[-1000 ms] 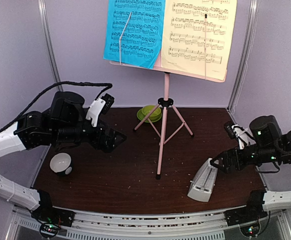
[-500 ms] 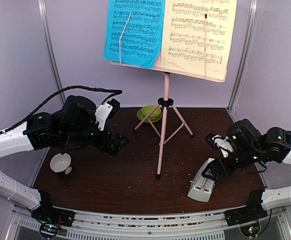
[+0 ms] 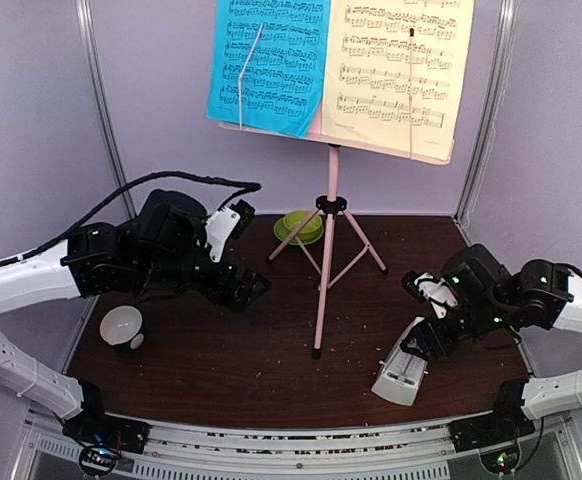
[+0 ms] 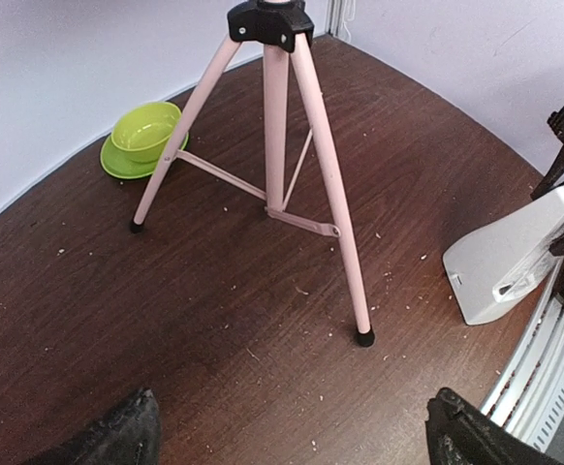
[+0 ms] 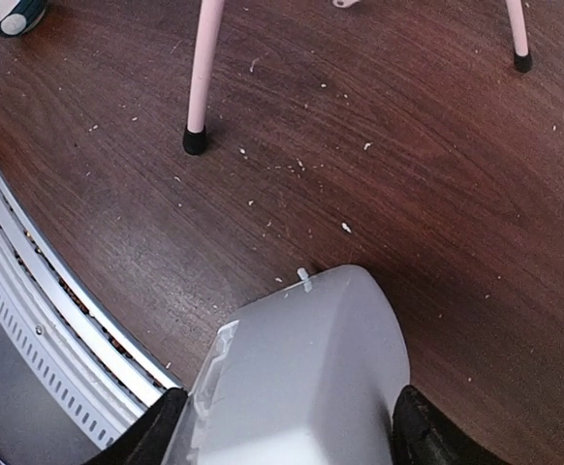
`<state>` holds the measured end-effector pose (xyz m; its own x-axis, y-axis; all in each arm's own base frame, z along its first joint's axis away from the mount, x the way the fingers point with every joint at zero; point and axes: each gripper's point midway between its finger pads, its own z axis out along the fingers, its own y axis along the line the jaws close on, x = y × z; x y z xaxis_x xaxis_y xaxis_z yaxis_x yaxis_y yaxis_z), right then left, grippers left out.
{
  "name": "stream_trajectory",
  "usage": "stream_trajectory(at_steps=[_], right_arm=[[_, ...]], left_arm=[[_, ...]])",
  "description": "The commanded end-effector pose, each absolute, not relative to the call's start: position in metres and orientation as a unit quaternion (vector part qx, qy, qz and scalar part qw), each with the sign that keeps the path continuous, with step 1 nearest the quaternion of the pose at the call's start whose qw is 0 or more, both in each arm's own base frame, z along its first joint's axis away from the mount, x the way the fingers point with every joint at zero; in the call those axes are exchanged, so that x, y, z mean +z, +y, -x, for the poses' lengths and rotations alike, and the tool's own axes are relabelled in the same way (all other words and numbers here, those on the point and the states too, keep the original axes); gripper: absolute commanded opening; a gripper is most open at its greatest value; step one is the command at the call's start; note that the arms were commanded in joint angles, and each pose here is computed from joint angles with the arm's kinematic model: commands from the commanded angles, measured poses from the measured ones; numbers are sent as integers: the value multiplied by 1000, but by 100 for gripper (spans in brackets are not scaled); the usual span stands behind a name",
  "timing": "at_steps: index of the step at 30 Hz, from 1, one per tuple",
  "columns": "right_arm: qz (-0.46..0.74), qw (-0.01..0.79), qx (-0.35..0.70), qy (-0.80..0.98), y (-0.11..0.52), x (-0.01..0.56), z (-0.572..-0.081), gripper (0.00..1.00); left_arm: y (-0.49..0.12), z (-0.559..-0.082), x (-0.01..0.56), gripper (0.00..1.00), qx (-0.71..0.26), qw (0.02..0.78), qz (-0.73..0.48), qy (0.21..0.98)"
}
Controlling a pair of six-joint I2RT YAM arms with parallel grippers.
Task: Set up the instrument practice props
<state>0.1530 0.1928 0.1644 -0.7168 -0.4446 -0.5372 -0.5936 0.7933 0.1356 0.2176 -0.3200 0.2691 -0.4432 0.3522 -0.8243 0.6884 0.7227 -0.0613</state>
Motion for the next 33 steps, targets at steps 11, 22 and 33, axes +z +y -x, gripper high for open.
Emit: stream_trajectory(at_steps=[11,22,33], right_arm=[[173,333,191,907,202,205,-180,43],[37,372,207,904,223,233,-213,36],[-4,354,149,923,232,216,-219,70]], left_arm=[[-336,-221,298,98,-229,466,-323,791],[-407,-196,278,97,-288,475,-413,722],[-473,-168,235,98,-327,466,-464,679]])
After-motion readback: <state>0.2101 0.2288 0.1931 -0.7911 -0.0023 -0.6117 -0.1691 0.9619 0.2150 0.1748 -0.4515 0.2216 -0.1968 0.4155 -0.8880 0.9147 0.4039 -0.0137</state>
